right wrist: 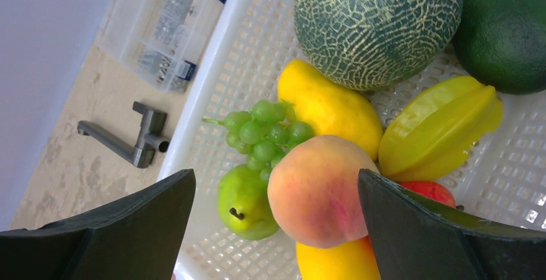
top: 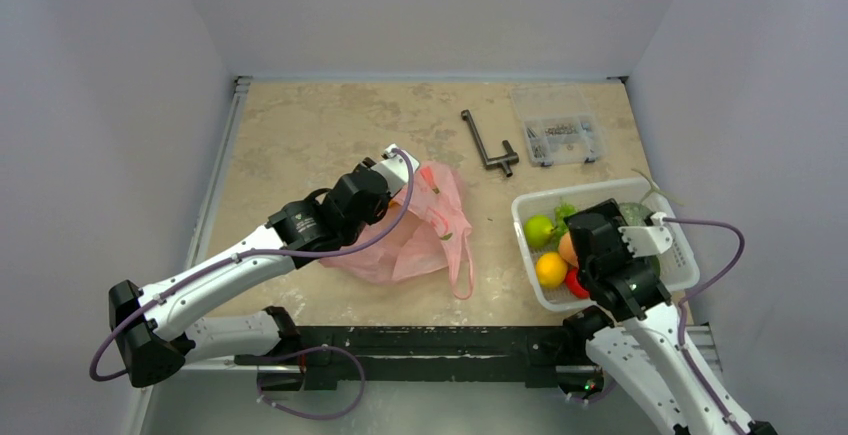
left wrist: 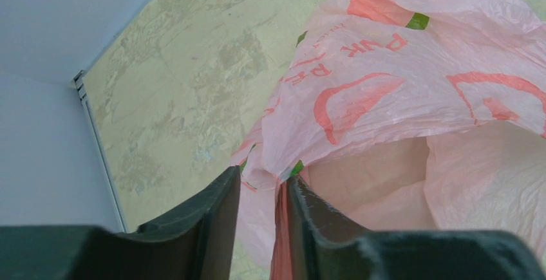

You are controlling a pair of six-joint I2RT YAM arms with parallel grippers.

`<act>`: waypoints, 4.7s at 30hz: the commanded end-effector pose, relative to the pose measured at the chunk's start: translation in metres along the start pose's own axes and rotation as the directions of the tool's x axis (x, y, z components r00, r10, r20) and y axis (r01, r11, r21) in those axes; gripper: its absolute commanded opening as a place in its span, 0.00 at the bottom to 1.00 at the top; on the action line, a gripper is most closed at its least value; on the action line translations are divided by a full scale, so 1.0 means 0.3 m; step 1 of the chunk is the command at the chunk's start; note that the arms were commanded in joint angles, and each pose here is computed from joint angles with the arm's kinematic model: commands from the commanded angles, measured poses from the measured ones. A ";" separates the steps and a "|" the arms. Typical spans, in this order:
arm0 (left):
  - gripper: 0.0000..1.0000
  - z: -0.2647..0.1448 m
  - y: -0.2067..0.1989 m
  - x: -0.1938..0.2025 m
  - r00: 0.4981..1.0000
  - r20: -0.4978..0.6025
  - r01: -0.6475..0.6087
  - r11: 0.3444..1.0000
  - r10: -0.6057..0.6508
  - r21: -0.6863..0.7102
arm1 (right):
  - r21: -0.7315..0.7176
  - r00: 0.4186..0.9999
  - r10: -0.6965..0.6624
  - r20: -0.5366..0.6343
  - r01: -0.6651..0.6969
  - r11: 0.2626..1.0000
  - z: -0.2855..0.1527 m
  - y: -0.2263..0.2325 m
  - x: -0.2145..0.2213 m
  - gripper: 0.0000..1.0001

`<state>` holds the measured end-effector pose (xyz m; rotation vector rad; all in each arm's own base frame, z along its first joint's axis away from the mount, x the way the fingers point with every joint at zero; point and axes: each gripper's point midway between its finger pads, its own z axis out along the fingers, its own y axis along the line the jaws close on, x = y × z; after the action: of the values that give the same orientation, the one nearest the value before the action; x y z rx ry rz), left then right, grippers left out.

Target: Take the fake fruits out of the plastic bag

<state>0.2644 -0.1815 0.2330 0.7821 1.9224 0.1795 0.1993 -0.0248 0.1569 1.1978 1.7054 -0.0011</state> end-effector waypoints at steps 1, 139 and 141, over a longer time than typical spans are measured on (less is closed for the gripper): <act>0.40 -0.025 0.013 -0.058 0.997 0.051 0.057 0.998 -0.057 0.010 | -0.057 0.998 -0.016 0.065 0.020 0.998 -0.041 0.059 -0.103 0.99; 0.22 0.257 0.028 0.530 0.405 -0.756 0.758 0.651 -0.515 -0.038 | -0.985 0.621 -0.782 -0.047 0.103 0.141 -0.765 0.856 1.224 0.78; 0.18 0.268 -0.052 0.500 0.390 -0.778 0.824 0.564 -0.493 0.055 | -0.984 0.610 -0.792 -0.037 0.117 0.136 -0.768 0.848 1.235 0.82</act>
<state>0.2786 -0.0697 0.0745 -0.0483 3.0043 -0.1662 0.2213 0.4672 0.1215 -0.4173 2.0140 0.9389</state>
